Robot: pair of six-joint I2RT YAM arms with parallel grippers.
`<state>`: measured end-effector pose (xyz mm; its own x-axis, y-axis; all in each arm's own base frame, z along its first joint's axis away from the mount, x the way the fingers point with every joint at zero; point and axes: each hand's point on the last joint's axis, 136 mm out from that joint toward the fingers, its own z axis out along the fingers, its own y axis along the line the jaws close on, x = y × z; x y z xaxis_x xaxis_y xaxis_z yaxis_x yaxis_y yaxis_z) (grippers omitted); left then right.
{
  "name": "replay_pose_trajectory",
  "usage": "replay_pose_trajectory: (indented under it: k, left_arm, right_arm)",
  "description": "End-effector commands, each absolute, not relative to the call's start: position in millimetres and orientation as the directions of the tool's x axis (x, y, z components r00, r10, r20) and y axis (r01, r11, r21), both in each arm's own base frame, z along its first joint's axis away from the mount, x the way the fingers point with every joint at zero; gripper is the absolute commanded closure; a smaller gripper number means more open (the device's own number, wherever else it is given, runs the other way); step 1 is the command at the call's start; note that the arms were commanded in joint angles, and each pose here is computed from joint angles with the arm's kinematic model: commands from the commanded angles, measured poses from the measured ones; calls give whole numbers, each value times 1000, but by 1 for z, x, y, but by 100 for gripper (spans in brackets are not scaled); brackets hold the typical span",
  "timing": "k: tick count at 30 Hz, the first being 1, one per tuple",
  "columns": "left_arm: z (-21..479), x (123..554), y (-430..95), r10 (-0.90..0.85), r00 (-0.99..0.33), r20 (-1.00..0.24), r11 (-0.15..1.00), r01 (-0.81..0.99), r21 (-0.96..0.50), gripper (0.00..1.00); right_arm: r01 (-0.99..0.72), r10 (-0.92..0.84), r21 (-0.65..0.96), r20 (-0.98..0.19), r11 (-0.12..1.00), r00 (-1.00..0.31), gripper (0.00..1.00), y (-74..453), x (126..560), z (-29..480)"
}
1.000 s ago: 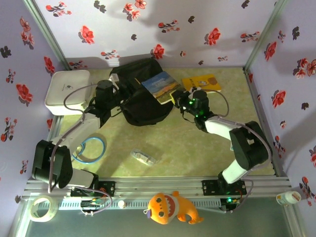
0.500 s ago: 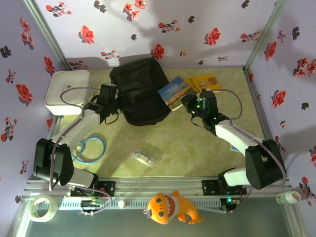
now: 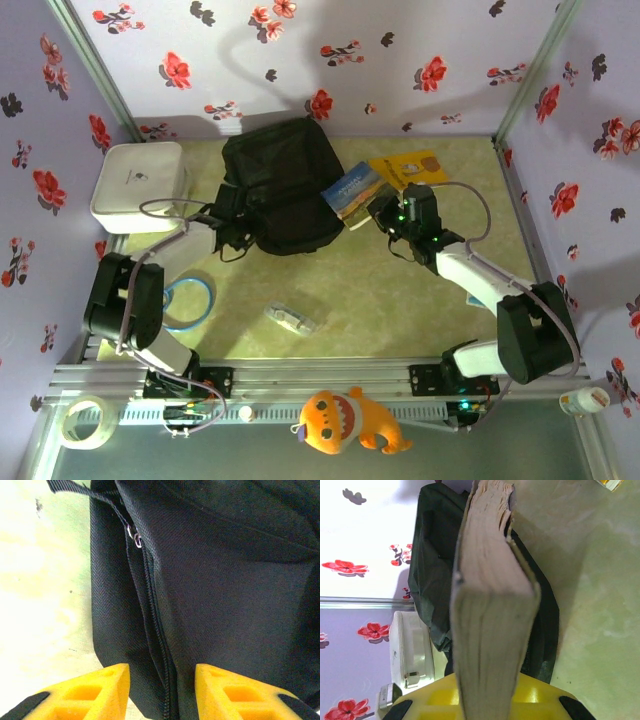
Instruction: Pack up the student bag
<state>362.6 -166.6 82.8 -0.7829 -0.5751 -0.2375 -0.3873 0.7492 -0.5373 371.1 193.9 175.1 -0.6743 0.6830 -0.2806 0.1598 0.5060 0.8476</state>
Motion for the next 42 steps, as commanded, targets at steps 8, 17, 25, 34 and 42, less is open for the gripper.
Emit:
replay_pose_trajectory:
  k: [8, 17, 25, 34, 42]
  left_arm:
    - [95, 379, -187, -550, -800, -240, 742, -337, -579, 64]
    - [95, 378, -187, -537, -807, -246, 753, -327, -571, 89]
    - [157, 393, -200, -482, -797, -364, 742, -151, -653, 100]
    - [235, 410, -218, -468, -718, -516, 673, 89, -734, 100]
    - [260, 419, -232, -496, -689, -528, 590, 178, -787, 100]
  right_arm:
    - [34, 693, 880, -349, 474, -631, 91, 197, 382, 223]
    - [11, 686, 873, -376, 488, -623, 91, 195, 380, 229]
    - [1, 690, 826, -471, 564, -549, 91, 164, 366, 240]
    - [91, 721, 789, -499, 607, -480, 91, 119, 339, 229]
    - [61, 698, 844, -397, 533, -596, 91, 143, 323, 219]
